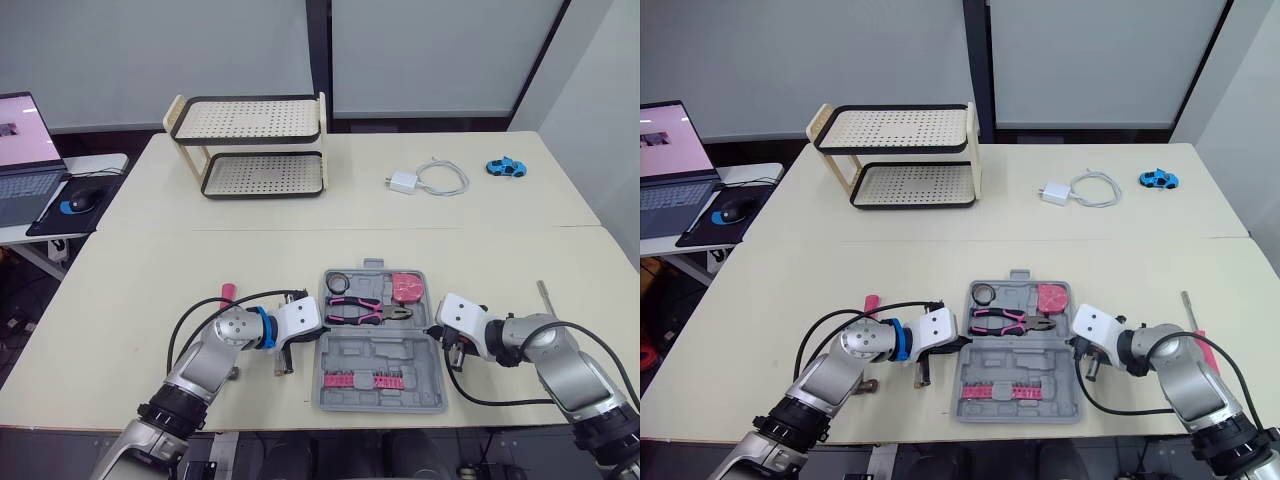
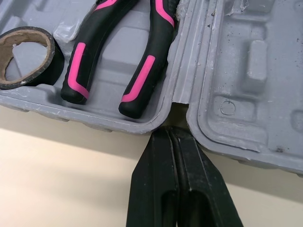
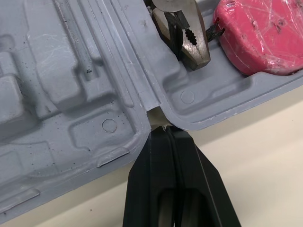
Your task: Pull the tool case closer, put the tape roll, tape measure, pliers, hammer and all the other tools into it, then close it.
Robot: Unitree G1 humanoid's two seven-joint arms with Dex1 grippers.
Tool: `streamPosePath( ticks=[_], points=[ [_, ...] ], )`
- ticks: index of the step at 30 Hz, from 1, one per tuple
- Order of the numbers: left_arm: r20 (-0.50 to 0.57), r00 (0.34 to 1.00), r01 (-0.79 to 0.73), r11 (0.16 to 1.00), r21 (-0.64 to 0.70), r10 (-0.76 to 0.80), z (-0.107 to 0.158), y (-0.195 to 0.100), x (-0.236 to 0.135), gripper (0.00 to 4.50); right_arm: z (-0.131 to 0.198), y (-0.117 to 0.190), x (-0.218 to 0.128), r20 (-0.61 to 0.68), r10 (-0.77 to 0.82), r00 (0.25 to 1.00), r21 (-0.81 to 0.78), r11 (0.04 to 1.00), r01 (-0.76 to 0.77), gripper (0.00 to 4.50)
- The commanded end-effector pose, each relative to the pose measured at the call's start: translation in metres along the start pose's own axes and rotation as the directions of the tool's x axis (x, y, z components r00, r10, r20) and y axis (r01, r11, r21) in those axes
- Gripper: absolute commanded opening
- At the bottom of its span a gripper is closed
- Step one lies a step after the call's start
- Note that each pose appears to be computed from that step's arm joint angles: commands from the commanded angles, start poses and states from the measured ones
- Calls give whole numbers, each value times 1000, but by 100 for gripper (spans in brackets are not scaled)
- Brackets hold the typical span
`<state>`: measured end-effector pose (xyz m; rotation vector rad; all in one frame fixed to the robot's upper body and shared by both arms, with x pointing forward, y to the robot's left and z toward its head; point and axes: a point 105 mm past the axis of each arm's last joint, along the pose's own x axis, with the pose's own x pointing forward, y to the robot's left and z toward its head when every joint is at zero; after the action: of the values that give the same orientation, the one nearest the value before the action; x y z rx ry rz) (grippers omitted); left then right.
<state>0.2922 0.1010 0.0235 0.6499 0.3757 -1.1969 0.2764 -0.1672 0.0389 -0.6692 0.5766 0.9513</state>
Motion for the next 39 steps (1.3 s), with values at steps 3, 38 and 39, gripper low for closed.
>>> streamPosePath(
  ticks=[3,38,39],
  points=[
    [46,999,22,1000,14,-22,16,-4,-6,4,14,4,-11,53,34,998,-42,999,-32,0],
    [131,988,-60,987,-152,80,-2,-12,-124,4,3,-13,-116,75,-97,993,-79,992,103,0],
    [133,989,-47,988,-147,66,-3,-15,-120,4,3,-11,-112,78,-82,994,-77,993,88,0]
  ],
)
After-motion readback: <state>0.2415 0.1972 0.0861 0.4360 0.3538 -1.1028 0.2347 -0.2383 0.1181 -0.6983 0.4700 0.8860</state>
